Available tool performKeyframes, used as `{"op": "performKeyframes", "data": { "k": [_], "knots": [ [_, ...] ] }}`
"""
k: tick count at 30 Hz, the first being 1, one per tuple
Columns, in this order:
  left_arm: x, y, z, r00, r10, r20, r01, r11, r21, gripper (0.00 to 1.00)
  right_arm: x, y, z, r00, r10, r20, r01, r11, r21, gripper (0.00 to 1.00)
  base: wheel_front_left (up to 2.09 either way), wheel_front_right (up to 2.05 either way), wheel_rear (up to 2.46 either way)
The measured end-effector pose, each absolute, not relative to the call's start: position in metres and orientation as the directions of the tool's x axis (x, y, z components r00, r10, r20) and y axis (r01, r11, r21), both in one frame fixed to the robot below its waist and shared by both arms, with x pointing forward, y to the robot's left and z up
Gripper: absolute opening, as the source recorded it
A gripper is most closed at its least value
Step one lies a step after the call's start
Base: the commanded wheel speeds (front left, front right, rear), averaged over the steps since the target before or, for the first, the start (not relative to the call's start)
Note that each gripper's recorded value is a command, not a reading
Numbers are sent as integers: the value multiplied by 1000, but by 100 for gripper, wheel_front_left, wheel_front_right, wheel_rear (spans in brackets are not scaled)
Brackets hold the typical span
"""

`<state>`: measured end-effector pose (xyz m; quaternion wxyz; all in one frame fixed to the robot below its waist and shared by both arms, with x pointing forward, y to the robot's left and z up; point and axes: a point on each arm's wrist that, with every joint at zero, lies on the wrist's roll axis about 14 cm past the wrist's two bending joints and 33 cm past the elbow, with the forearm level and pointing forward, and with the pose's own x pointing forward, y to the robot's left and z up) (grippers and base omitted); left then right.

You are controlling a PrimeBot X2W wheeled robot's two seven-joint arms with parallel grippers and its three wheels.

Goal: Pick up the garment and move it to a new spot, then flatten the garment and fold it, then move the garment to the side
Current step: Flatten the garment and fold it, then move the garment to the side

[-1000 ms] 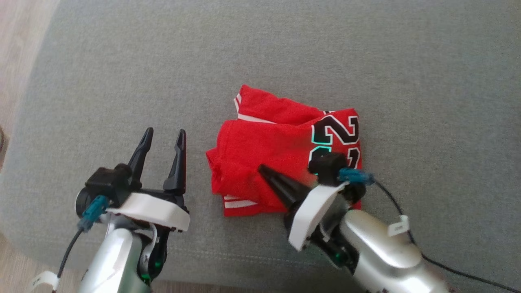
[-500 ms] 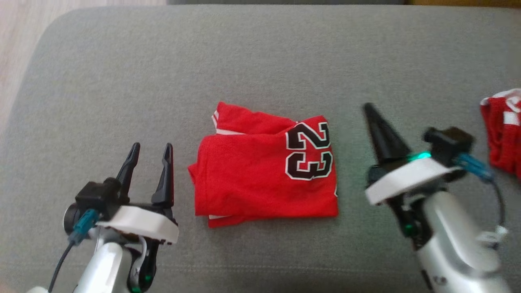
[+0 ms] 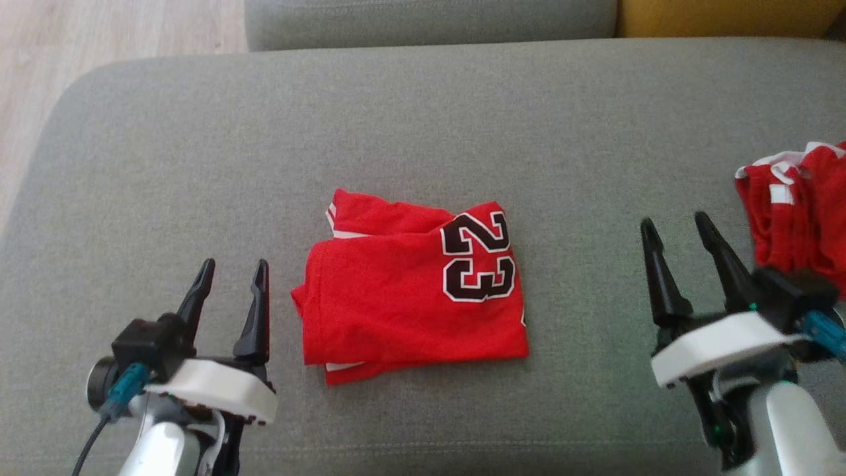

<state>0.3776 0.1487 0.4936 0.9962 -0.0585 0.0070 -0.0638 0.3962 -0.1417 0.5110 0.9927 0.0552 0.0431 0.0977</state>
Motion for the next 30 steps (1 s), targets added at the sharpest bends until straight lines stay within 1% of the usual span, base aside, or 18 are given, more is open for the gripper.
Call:
{"op": "performKeyframes", "data": {
  "k": [4,16,26,30],
  "knots": [
    [371,152,497,992,-124,-2,123,987,-105,100,382,-152,509,982,166,-91,-155,981,116,100,0,0,0],
    [343,156,497,994,-110,-13,109,989,-96,100,354,-157,512,984,145,-104,-134,985,107,100,0,0,0],
    [330,156,498,993,-114,-17,112,989,-100,100,345,-158,522,987,140,-76,-132,986,103,100,0,0,0],
    [329,158,500,994,-108,-16,106,990,-95,100,340,-158,520,986,140,-88,-131,986,103,100,0,0,0]
  ]
}}
